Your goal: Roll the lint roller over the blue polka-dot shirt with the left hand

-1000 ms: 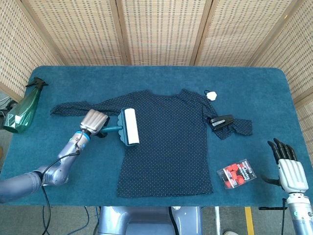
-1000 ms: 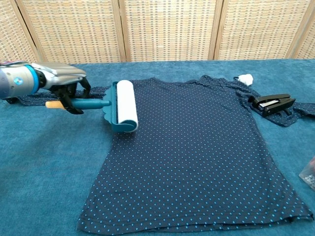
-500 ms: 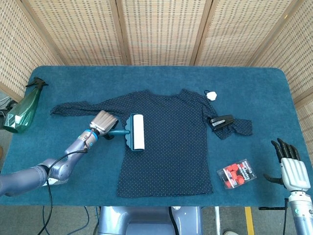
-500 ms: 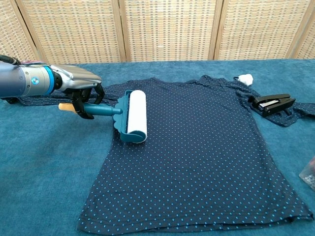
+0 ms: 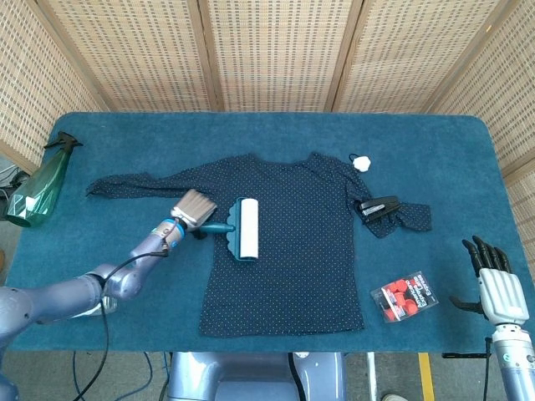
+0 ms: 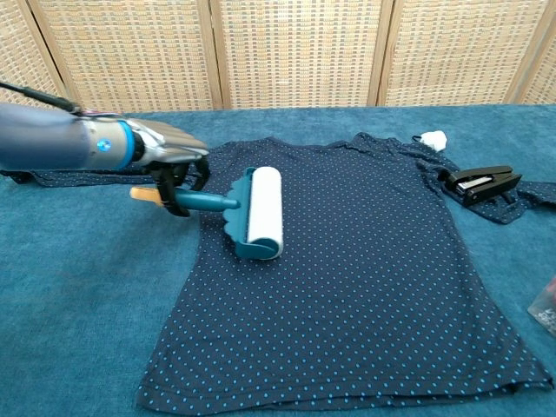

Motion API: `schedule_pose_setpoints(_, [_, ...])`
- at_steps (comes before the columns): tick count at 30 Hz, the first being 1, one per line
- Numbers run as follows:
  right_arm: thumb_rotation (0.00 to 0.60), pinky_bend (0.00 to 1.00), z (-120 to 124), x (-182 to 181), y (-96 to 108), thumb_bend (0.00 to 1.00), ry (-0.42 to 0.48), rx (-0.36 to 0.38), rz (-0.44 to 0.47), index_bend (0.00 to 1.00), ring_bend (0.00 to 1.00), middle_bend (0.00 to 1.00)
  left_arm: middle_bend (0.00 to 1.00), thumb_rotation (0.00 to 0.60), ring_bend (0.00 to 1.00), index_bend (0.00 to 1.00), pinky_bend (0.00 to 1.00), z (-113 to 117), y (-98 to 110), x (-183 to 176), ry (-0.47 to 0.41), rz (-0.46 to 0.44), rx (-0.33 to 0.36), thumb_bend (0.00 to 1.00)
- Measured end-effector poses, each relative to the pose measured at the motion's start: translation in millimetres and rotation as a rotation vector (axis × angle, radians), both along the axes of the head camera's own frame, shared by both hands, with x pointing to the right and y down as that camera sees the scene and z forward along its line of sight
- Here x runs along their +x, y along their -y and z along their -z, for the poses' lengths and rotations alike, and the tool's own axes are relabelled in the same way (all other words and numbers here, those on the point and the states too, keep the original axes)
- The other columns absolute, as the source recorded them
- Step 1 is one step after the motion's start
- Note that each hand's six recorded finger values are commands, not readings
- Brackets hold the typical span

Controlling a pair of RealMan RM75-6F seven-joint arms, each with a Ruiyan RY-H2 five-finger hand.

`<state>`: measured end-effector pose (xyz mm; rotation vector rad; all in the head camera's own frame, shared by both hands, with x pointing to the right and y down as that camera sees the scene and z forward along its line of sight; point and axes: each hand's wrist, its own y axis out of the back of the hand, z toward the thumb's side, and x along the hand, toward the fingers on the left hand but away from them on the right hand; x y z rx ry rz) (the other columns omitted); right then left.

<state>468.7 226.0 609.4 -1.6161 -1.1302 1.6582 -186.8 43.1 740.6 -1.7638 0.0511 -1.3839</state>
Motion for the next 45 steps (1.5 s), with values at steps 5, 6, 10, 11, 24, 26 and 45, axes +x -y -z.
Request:
schedule_pose_setpoints(5, [0.6, 0.0, 0.3, 1.9, 0.7, 0.1, 0.008, 0.0, -0.007, 0.0, 0.0, 0.0, 0.95, 0.6, 0.81, 0.85, 0.72, -1.2, -0.9, 26.8, -0.003, -0.011, 0.0, 0.36])
schedule_pose_setpoints(6, [0.6, 0.0, 0.5, 2.2, 0.8, 0.1, 0.011, 0.0, -0.008, 0.0, 0.0, 0.0, 0.95, 0.6, 0.81, 0.85, 0.72, -1.0, -1.2, 35.5, -0.006, -0.014, 0.001, 0.36])
schedule_pose_setpoints(10, [0.6, 0.0, 0.5, 3.2, 0.8, 0.1, 0.016, -0.001, -0.012, 0.0, 0.0, 0.0, 0.95, 0.6, 0.81, 0.85, 0.72, 0.0, -2.9, 60.1, -0.004, -0.019, 0.004, 0.36])
schedule_pose_setpoints(11, [0.6, 0.0, 0.3, 3.3, 0.7, 0.1, 0.017, -0.002, -0.013, 0.0, 0.0, 0.0, 0.95, 0.6, 0.81, 0.85, 0.72, 0.5, -3.5, 65.7, -0.003, -0.022, 0.005, 0.36])
schedule_pose_setpoints(24, [0.6, 0.0, 2.4, 4.0, 1.1, 0.1, 0.021, 0.003, -0.015, 0.0, 0.0, 0.0, 0.95, 0.6, 0.81, 0.85, 0.72, 9.0, -18.8, 103.8, 0.038, -0.052, 0.008, 0.36])
schedule_pose_setpoints(26, [0.6, 0.0, 2.6, 3.1, 0.9, 0.1, 0.021, 0.003, -0.013, 0.0, 0.0, 0.0, 0.95, 0.6, 0.81, 0.85, 0.72, 9.7, -18.6, 98.1, 0.049, -0.052, 0.009, 0.36])
schedule_pose_setpoints(45, [0.6, 0.0, -0.1, -11.9, -4.0, 0.1, 0.018, -0.01, 0.036, 0.0, 0.0, 0.0, 0.95, 0.6, 0.81, 0.85, 0.72, 1.5, -9.5, -28.2, 0.211, 0.036, 0.012, 0.36])
